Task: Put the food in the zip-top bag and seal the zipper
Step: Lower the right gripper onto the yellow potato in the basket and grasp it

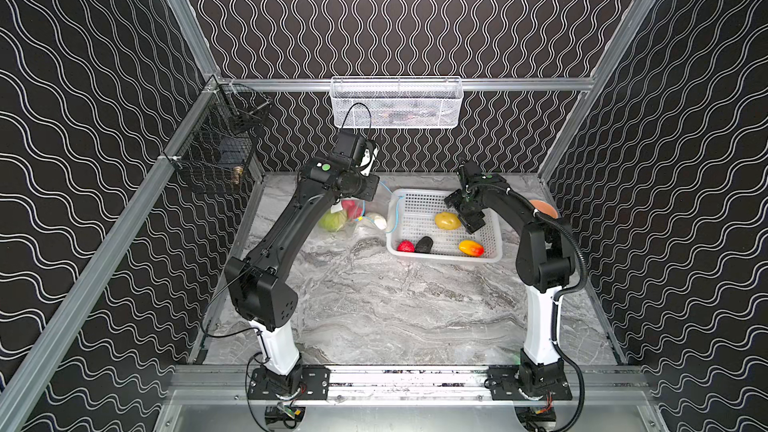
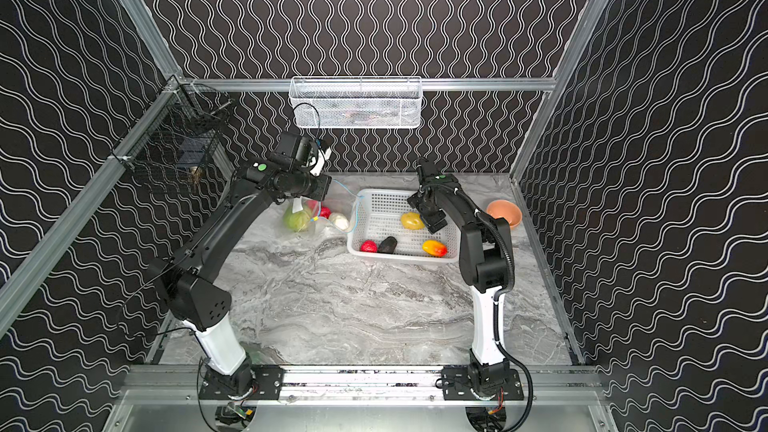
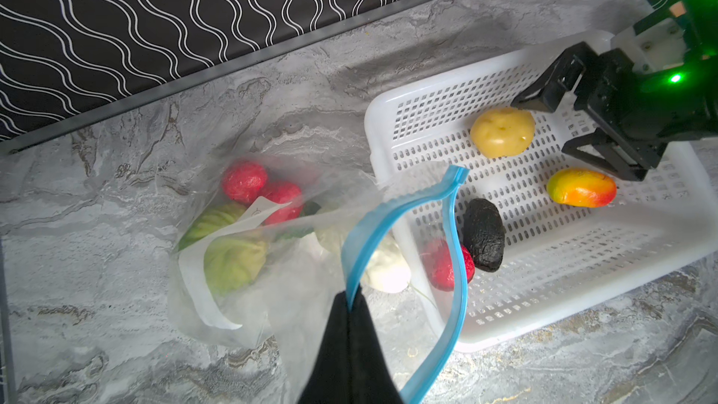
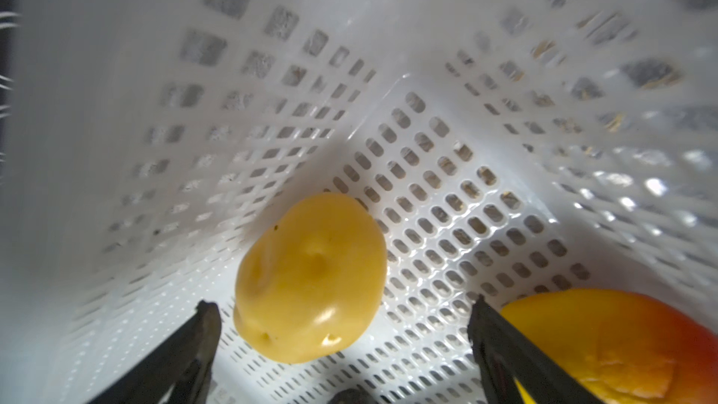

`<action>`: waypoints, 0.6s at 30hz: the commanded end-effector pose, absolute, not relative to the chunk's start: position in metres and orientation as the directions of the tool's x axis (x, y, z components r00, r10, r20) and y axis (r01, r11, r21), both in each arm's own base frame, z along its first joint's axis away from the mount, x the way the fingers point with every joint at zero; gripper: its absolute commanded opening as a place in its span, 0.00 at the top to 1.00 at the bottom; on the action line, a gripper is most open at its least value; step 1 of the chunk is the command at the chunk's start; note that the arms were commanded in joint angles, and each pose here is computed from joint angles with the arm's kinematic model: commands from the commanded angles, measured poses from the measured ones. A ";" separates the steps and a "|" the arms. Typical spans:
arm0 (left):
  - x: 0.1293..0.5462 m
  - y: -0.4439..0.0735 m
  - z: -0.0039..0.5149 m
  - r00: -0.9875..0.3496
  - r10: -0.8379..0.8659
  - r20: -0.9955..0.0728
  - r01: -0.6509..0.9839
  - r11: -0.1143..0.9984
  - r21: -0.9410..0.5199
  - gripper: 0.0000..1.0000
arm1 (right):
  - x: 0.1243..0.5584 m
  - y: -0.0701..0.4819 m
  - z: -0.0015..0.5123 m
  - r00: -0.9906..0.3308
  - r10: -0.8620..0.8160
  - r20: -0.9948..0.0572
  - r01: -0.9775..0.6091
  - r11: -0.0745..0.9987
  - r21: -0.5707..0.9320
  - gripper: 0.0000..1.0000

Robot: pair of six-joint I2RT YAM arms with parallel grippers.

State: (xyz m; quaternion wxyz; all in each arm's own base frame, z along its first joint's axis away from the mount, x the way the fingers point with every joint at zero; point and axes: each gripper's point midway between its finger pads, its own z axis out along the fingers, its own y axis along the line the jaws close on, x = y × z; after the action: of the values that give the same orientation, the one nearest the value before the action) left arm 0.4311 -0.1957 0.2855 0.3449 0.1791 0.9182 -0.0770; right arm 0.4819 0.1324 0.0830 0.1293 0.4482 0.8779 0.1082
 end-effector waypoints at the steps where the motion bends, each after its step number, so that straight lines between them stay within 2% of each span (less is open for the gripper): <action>1: 0.436 -0.196 0.292 -0.673 0.275 -0.686 0.384 0.923 -0.007 1.00 | 0.482 0.136 0.081 -0.525 0.843 -0.120 0.788 0.534 0.304 0.01; 18: 0.439 -0.200 0.289 -0.684 0.270 -0.677 0.385 0.923 -0.021 1.00 | 0.487 0.144 0.061 -0.504 0.858 -0.097 0.818 0.511 0.265 0.02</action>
State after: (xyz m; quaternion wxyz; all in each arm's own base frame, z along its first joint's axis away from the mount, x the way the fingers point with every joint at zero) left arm 0.4370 -0.1981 0.2843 0.3482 0.1785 0.9170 -0.0769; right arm 0.4889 0.1431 0.0645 0.1159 0.4774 0.8645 0.1066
